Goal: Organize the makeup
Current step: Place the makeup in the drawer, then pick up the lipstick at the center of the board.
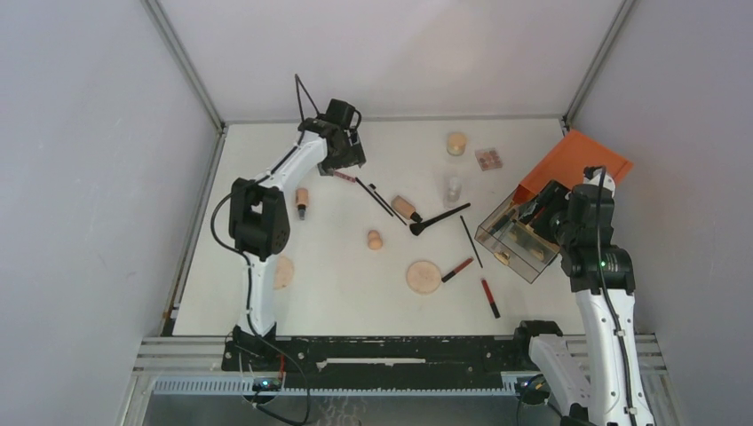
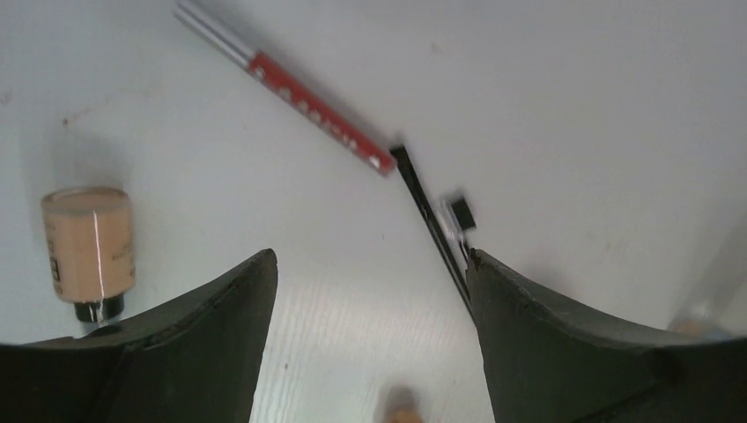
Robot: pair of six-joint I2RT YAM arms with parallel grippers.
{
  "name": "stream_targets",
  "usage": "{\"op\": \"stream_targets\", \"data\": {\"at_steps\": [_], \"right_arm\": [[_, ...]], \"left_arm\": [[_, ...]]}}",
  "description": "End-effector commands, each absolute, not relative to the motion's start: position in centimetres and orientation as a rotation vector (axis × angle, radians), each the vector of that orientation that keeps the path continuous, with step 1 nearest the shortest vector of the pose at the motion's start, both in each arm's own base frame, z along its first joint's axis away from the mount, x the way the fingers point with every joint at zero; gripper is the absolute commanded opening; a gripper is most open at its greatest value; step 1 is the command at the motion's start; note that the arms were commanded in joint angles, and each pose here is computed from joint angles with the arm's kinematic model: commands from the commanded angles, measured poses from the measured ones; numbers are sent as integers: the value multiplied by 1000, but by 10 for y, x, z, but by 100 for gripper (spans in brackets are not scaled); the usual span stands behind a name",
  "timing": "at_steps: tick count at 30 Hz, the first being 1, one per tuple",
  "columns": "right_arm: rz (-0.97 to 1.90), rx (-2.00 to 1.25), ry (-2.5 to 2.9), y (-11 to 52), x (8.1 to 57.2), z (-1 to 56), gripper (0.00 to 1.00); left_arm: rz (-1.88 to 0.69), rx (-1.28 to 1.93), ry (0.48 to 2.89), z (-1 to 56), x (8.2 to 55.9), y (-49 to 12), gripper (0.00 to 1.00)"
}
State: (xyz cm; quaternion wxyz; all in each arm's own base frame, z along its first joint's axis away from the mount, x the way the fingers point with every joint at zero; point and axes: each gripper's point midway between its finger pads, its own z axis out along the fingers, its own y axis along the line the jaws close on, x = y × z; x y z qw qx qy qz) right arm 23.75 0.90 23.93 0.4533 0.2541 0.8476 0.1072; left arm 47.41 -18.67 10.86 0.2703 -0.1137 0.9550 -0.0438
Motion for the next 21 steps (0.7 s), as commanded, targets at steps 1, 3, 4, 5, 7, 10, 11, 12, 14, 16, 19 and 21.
{"op": "stream_targets", "data": {"at_steps": [1, 3, 4, 5, 7, 10, 11, 12, 14, 16, 19, 21], "right_arm": [[266, 575, 1987, 6, 243, 271, 68], [277, 566, 1979, 8, 244, 274, 68], [283, 562, 1980, 9, 245, 274, 68], [290, 560, 1981, 10, 245, 274, 68], [299, 558, 1983, 11, 247, 274, 68], [321, 555, 1986, 15, 249, 275, 68], [328, 556, 1986, 15, 250, 275, 68], [337, 554, 1985, 17, 251, 276, 68], [351, 553, 1985, 19, 252, 277, 68], [356, 556, 1985, 19, 252, 277, 68], [360, 557, 1988, 20, 253, 277, 68], [365, 558, 1988, 21, 253, 276, 68]], "left_arm": [[-77, -579, 2454, 118, 518, -160, 82], [-74, -637, 2414, 122, 537, -153, 82], [-67, -659, 2408, 120, 543, -151, 82], [-67, -677, 2404, 117, 549, -149, 82], [-69, -703, 2401, 110, 558, -148, 81], [-103, -745, 2393, 100, 567, -148, 80], [-120, -755, 2400, 96, 568, -149, 79], [-133, -767, 2408, 90, 569, -150, 77], [-146, -788, 2435, 78, 567, -152, 76], [-142, -805, 2469, 66, 562, -153, 74], [-135, -820, 2511, 52, 555, -155, 70], [-125, -833, 2527, 46, 551, -154, 68]]}}
